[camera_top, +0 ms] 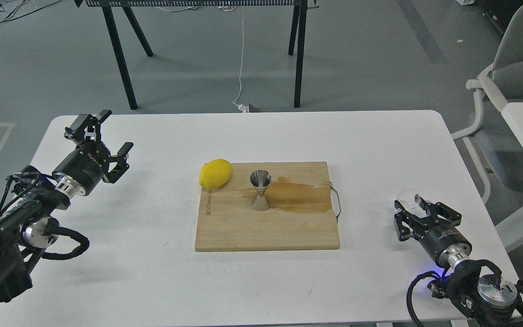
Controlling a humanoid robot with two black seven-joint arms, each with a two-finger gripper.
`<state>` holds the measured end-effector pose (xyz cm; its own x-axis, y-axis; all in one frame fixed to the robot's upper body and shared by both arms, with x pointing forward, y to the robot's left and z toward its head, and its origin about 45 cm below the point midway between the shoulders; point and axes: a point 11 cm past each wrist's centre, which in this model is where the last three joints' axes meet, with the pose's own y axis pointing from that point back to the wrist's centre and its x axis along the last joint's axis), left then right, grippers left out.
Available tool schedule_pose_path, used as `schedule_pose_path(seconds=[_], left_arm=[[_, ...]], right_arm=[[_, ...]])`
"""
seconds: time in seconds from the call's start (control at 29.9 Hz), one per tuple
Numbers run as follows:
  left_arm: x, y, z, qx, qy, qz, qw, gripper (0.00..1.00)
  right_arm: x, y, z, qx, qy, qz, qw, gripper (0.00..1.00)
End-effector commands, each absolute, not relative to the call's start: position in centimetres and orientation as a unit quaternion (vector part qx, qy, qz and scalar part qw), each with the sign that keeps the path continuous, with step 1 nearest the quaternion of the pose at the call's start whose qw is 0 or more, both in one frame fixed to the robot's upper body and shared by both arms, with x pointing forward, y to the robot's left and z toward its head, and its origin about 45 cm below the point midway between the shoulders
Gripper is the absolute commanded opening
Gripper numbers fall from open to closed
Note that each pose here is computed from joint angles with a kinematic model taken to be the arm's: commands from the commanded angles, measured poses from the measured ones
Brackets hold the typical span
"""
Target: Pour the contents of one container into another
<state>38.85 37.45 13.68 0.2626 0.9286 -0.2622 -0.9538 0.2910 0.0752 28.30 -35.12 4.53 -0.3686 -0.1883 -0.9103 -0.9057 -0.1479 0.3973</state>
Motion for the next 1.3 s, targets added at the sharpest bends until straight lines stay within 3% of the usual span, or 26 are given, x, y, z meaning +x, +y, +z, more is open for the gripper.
schedule_pose_path(seconds=[0.0,0.33,0.43,0.5,0.53,0.87,1.27], left_arm=[[38.8,37.4,13.7,-0.049,0.129,0.593,0.793,0.99],[38.9,37.5,13.7,-0.05,0.129,0.594,0.793,0.99],[38.9,37.5,13.7,-0.05,0.129,0.594,0.793,0.99],[38.9,37.5,13.7,-0.049,0.128,0.594,0.793,0.99],[38.9,37.5,13.7,-0.049,0.128,0.594,0.793,0.99],[38.9,37.5,13.7,-0.049,0.128,0.594,0.793,0.99],[38.9,37.5,13.7,-0.05,0.129,0.594,0.793,0.99]], right_arm=[[28.3,-35.1,4.5,-0.473,0.578,0.592,0.303,0.62],[28.2,-35.0,4.4,-0.475,0.578,0.593,0.299,0.69],[28.2,-34.9,4.5,-0.477,0.576,0.594,0.298,0.77],[28.2,-34.8,4.5,-0.477,0.575,0.594,0.299,0.92],[28.1,-34.8,4.5,-0.477,0.574,0.595,0.298,0.95],[25.8,-33.7,5.0,-0.482,0.555,0.607,0.302,0.95],[26.2,-34.5,10.5,-0.549,0.525,0.576,0.301,0.95]])
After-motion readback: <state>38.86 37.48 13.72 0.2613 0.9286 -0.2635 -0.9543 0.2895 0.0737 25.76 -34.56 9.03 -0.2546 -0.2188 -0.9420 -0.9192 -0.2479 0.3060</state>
